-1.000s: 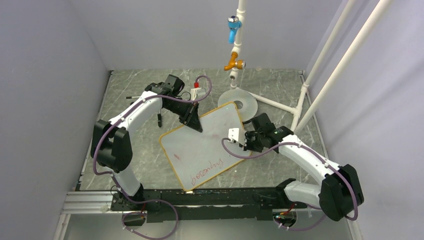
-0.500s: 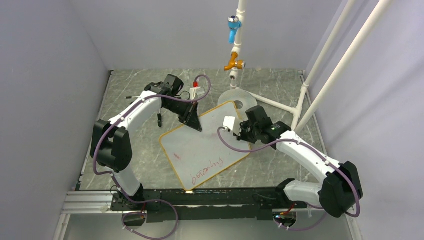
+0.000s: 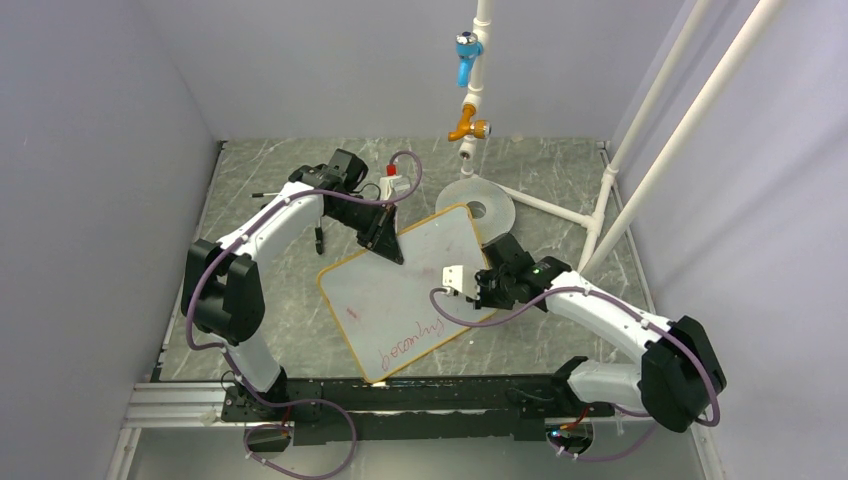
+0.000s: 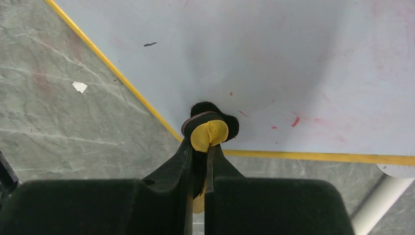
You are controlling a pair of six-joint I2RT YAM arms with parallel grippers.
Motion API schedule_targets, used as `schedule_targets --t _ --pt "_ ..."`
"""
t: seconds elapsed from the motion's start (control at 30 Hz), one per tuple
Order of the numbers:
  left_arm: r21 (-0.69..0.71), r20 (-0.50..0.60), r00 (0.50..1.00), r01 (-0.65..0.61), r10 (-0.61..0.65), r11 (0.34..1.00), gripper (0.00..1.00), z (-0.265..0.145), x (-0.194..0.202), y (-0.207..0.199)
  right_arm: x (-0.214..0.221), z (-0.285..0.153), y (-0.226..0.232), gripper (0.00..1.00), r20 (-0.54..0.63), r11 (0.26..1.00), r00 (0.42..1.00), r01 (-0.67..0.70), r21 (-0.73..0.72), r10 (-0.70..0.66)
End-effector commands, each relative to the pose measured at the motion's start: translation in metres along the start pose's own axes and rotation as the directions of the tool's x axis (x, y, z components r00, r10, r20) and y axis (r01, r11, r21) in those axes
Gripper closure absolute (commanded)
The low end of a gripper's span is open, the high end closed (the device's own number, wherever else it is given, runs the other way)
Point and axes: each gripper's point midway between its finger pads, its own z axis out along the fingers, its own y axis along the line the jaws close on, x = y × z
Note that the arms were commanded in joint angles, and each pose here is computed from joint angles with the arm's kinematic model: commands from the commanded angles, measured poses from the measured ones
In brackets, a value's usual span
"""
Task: Erase the whiteboard
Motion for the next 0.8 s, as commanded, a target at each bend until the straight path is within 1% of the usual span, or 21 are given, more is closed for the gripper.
schedule_targets --t 0.0,0.2,0.27,0.33,0.4,0.47,0.53,0.63,0.77 --pt "0.155 0.074 0.993 -0.099 0.089 0.983 1.00 -0.012 -0.017 -0.049 -0.011 0.001 -0.001 1.00 0.027 1.000 1.000 -0.008 -0.013 0.008" --pt "0.156 0.074 0.993 -0.101 0.090 0.983 1.00 -0.012 -0.016 -0.049 -0.027 -0.024 -0.070 1.00 0.063 0.971 0.994 -0.097 0.219 0.085" --pt "0.156 0.074 0.993 -0.102 0.091 0.983 1.00 -0.012 -0.016 -0.049 -0.033 -0.034 -0.087 1.00 0.085 0.957 0.992 -0.111 0.269 0.091" --pt "0.156 0.073 0.993 -0.101 0.090 0.983 1.00 -0.012 -0.016 -0.049 -0.038 -0.040 -0.093 1.00 0.099 0.954 0.991 -0.112 0.279 0.088" --pt "0.156 0.073 0.993 -0.100 0.090 0.983 1.00 -0.013 -0.016 -0.049 -0.041 -0.039 -0.091 1.00 0.107 0.959 0.990 -0.111 0.259 0.086" --pt "0.155 0.076 0.993 -0.102 0.091 0.983 1.00 -0.013 -0.016 -0.049 -0.039 -0.033 -0.078 1.00 0.103 0.974 0.992 -0.092 0.206 0.072" --pt "0.156 0.076 0.993 -0.103 0.092 0.982 1.00 -0.013 -0.016 -0.049 -0.033 -0.022 -0.054 1.00 0.097 0.991 0.994 -0.058 0.122 0.046" --pt "0.156 0.078 0.993 -0.101 0.089 0.983 1.00 -0.014 -0.017 -0.049 -0.017 -0.010 -0.024 1.00 0.051 0.999 0.999 -0.017 0.038 0.015" --pt "0.156 0.079 0.993 -0.099 0.088 0.983 1.00 -0.014 -0.018 -0.048 0.001 -0.005 -0.007 1.00 0.005 1.000 1.000 -0.024 0.011 0.024"
